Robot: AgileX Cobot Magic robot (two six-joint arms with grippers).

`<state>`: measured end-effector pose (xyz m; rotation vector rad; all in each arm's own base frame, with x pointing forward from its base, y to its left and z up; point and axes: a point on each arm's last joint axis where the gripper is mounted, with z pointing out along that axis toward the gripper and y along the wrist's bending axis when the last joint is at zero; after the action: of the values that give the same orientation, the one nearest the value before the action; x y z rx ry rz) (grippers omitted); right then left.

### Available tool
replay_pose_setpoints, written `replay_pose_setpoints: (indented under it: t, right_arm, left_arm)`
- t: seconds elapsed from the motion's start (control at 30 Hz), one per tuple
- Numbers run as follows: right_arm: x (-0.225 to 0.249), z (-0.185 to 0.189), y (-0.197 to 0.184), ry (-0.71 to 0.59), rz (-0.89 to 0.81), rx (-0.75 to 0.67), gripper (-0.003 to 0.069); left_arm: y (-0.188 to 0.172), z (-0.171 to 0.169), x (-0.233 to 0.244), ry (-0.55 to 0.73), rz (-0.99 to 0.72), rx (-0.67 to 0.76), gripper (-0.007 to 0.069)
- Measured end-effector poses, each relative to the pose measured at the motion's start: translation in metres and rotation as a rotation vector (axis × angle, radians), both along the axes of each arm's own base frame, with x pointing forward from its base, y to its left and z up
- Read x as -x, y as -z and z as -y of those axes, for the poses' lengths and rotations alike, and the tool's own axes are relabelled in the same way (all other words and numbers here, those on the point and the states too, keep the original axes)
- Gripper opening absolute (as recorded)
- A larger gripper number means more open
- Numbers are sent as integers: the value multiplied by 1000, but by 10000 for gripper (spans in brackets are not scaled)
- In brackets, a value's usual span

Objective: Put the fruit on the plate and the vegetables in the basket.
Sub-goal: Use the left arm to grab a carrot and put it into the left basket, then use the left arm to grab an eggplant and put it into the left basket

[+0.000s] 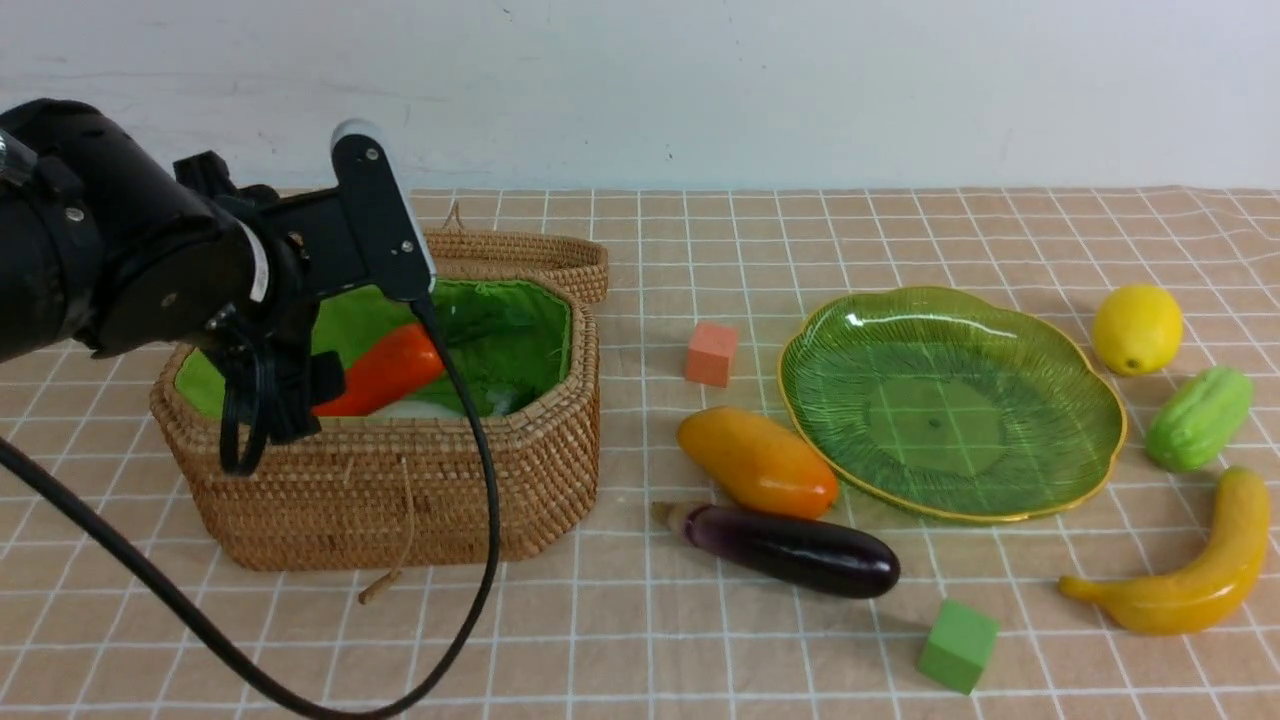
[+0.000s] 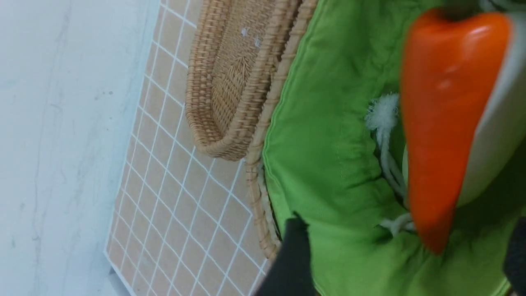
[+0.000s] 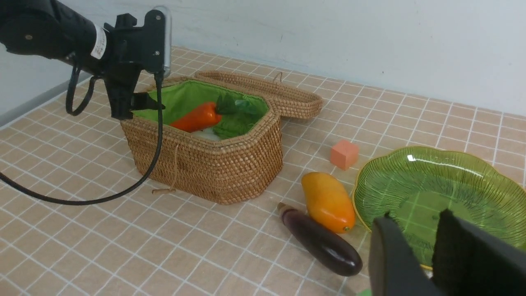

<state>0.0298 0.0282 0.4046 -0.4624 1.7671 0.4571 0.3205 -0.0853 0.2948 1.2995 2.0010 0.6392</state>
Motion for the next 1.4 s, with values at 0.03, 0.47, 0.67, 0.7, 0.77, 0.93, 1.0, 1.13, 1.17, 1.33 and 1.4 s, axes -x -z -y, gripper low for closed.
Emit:
replay_pose_setpoints:
  t: [0.03,0.47,0.67,0.7,0.77,0.93,1.0,1.13,1.17,1.33,1.4]
  right_arm:
    - [0,0,0,0,-1,0,181]
    - [1,0,3,-6,-31,17,183]
    - [3,0,6,-12,-65,39,189]
    - [3,0,7,-15,-79,48,190]
    - [6,1,8,-19,-107,69,191]
    - [10,3,13,-24,-168,120,192]
    - [11,5,16,-24,-198,147,192]
    - [12,5,18,-27,-220,161,194]
    - [12,5,17,-27,-220,161,194]
    - [13,5,19,-31,-236,169,195]
    - [14,5,20,-32,-244,174,195]
  left_arm:
    - [-3,-1,4,-35,-7,41,657]
    - [-36,88,70,44,-266,519,45]
    - [-24,156,65,186,-466,400,-10]
    - [-17,169,60,204,-491,358,0]
    - [0,193,50,278,-524,296,53]
    - [36,237,25,412,-527,213,268]
    - [55,256,13,499,-503,193,417]
    - [84,272,-1,607,-458,153,578]
    - [88,274,-2,617,-449,149,587]
    - [124,282,-10,671,-437,101,574]
    - [126,283,-12,677,-429,96,544]
